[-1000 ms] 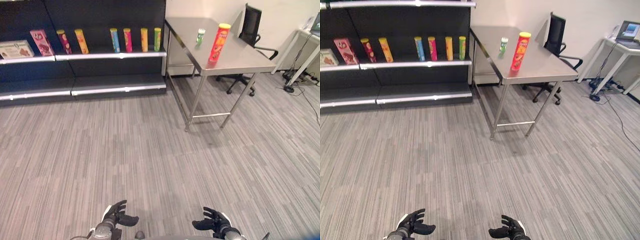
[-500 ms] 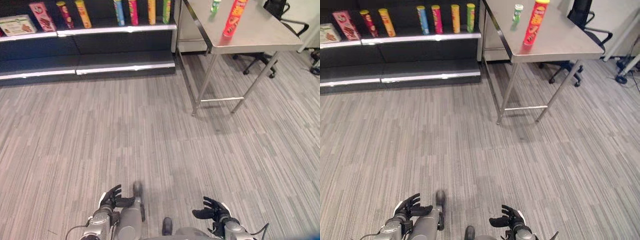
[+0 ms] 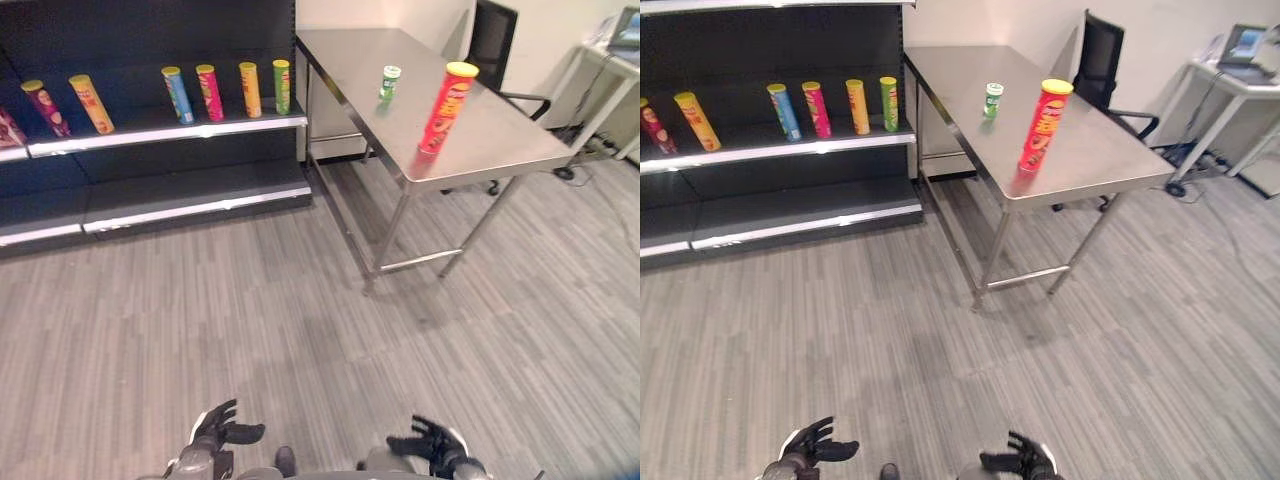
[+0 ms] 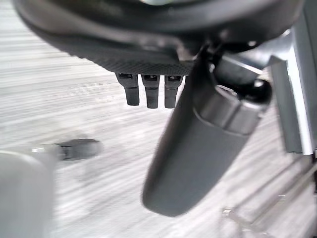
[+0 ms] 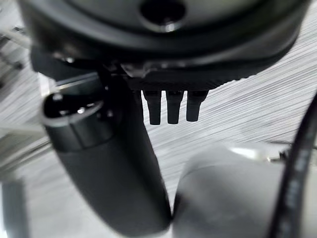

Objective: Put the goods on the table back onto the shelves and tidy them up.

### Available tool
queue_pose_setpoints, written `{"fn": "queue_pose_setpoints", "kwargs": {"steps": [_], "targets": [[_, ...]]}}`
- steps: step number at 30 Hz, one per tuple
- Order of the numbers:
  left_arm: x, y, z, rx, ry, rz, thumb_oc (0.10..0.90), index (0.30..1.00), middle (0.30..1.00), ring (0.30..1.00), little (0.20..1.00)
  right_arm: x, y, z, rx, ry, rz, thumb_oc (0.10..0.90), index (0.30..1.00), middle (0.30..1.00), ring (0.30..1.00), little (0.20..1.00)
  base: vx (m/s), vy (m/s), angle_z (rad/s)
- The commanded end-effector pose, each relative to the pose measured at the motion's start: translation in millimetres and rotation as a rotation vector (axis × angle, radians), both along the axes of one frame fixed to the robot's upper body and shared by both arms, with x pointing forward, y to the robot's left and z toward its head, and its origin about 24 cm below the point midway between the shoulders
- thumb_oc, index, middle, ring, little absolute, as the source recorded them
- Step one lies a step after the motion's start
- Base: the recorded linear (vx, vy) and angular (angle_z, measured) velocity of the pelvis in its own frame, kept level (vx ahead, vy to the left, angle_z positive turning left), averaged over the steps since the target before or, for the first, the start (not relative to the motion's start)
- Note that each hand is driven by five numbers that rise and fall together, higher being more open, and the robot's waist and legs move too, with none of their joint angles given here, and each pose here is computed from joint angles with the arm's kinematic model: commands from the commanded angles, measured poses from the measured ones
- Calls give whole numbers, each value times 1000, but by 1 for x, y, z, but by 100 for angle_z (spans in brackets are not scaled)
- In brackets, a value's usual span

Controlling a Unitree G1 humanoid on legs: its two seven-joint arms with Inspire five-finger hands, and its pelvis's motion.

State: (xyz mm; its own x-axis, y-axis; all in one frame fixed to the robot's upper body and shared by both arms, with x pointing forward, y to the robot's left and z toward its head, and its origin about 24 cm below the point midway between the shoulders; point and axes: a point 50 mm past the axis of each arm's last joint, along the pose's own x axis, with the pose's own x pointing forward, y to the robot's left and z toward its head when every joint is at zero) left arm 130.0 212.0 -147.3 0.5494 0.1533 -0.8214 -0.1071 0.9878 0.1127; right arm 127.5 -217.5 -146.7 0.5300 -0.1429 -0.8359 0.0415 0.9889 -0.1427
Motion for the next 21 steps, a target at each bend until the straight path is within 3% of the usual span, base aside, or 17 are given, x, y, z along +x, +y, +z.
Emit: {"fn": "queue_pose_setpoints", "kwargs": {"steps": [1,10,17,21], "targets": [[23,13,14,41,-108,-32,800,900,900,900,900,21,-14,11,-43,-72,-8,800,900,900,900,900,348,-130,76],[29,-7,13,-31,-142,4,800,900,900,900,900,-11,-28,-1,-72,52,-76,800,900,900,900,900,466,-267,68],[18,-3,10,-25,-122,44,800,900,900,900,900,-3,-26,3,-69,20,-64,800,900,900,900,900,331,86,-72],[17,2,9,-4,-105,34,800,900,900,900,900,-28,-27,-7,-48,94,-171,800,900,900,900,900,189,280,-68]]}}
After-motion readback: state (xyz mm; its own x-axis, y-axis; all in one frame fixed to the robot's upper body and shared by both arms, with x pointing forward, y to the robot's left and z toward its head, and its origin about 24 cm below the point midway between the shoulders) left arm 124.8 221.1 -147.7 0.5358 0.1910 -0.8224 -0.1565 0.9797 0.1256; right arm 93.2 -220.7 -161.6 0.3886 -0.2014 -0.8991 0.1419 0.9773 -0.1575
